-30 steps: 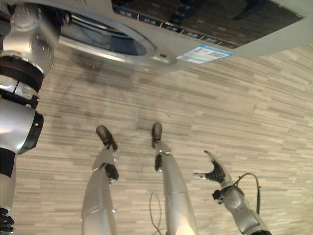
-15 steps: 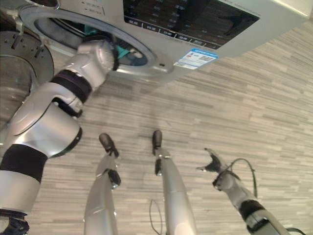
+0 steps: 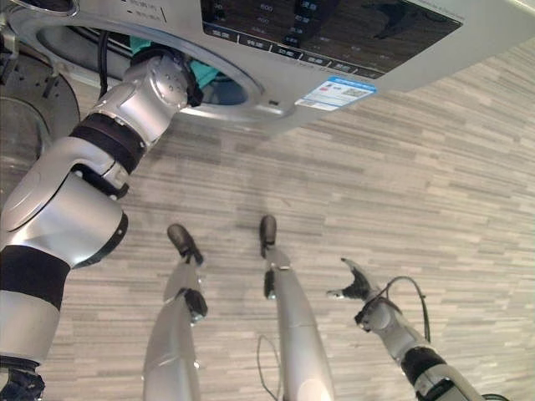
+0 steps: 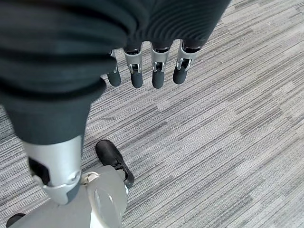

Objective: Grab the laundry basket,head to the washer,open it,put in the laundry and shut it.

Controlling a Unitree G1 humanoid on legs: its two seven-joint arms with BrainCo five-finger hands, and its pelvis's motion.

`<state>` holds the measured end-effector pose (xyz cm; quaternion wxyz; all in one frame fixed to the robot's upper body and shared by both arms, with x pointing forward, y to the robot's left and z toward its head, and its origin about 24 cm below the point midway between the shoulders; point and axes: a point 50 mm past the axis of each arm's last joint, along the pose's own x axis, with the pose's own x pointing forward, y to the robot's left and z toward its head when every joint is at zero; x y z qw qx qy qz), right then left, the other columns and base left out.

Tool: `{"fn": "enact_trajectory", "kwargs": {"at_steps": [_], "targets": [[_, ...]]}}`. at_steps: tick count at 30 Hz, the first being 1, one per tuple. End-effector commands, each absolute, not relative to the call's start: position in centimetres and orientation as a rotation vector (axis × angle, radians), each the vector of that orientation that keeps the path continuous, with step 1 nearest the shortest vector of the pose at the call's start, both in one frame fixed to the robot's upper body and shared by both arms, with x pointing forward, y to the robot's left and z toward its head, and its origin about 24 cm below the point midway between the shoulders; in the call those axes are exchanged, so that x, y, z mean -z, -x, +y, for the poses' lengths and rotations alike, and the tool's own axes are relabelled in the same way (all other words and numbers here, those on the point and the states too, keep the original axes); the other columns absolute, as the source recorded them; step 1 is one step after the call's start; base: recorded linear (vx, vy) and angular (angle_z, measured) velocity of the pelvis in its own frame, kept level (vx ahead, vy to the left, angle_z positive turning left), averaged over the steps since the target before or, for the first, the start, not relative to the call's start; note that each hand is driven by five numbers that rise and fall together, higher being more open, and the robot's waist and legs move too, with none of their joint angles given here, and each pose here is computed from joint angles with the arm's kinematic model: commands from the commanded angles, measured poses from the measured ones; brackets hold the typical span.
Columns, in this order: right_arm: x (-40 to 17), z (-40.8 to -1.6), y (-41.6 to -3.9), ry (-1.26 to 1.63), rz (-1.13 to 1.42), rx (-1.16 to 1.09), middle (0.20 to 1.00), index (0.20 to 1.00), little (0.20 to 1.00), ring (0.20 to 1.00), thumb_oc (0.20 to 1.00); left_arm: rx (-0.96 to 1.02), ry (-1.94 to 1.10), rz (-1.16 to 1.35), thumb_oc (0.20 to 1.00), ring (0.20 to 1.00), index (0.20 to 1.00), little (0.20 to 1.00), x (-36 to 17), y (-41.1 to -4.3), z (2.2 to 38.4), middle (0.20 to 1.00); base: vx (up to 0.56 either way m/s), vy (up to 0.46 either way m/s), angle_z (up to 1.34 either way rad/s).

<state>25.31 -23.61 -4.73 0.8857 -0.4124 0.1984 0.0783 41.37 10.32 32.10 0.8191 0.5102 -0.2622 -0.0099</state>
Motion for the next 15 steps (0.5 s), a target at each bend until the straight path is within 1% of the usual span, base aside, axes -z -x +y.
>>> {"fn": "enact_trajectory", "kwargs": {"at_steps": [1,3,4,5,6,8,9,10,13,15], "targets": [[7.4,-28.0,-19.7,0.909,0.623,-0.134,1.000,1.000,1.000,1.000,1.000,0.134,-0.880,-0.715,1.000,1.000,1.000,1.000,-32.3,-40.2,7.5,1.000,0.00,0.000,0.00],[9.2,-27.8,-17.2,0.871,0.714,-0.145,1.000,1.000,1.000,1.000,1.000,0.243,-0.776,-0.627,1.000,1.000,1.000,1.000,-26.0,-39.7,8.9,1.000,-0.01,-0.019,0.04],[10.7,-27.8,-15.1,0.822,0.804,-0.127,1.000,1.000,1.000,1.000,1.000,0.311,-0.746,-0.511,1.000,1.000,1.000,1.000,-19.8,-38.4,10.9,1.000,-0.02,-0.041,0.09],[11.2,-28.0,-14.1,0.807,0.842,-0.115,1.000,1.000,1.000,1.000,1.000,0.340,-0.739,-0.421,1.000,1.000,1.000,1.000,-16.5,-37.6,12.1,1.000,-0.02,-0.035,0.07],[11.2,-28.0,-14.0,0.808,0.845,-0.119,1.000,1.000,1.000,1.000,1.000,0.340,-0.738,-0.417,1.000,1.000,1.000,1.000,-16.3,-37.5,12.2,1.000,0.00,0.000,0.00],[12.1,-28.5,-12.3,0.769,0.925,-0.078,1.000,1.000,1.000,1.000,1.000,0.347,-0.644,-0.208,1.000,1.000,1.000,1.000,-9.8,-35.1,14.8,1.000,0.02,-0.013,0.03],[12.7,-28.6,-11.0,0.725,0.984,-0.040,1.000,1.000,1.000,1.000,1.000,0.352,-0.575,-0.022,1.000,1.000,1.000,1.000,-4.3,-32.3,16.2,1.000,0.03,-0.022,0.04],[12.7,-28.6,-10.9,0.727,0.986,-0.042,1.000,1.000,1.000,1.000,1.000,0.352,-0.574,-0.019,1.000,1.000,1.000,1.000,-4.2,-32.2,16.2,1.000,0.04,-0.015,0.03],[12.8,-29.5,-10.3,0.683,1.025,0.036,1.000,1.000,1.000,1.000,1.000,0.373,-0.535,0.182,1.000,1.000,1.000,1.000,1.4,-27.8,17.2,1.000,0.03,0.004,0.07],[12.7,-29.8,-10.5,0.631,1.023,0.101,1.000,1.000,1.000,1.000,1.000,0.331,-0.476,0.319,1.000,1.000,1.000,1.000,4.7,-25.2,17.6,1.000,0.08,-0.002,0.10]]}}
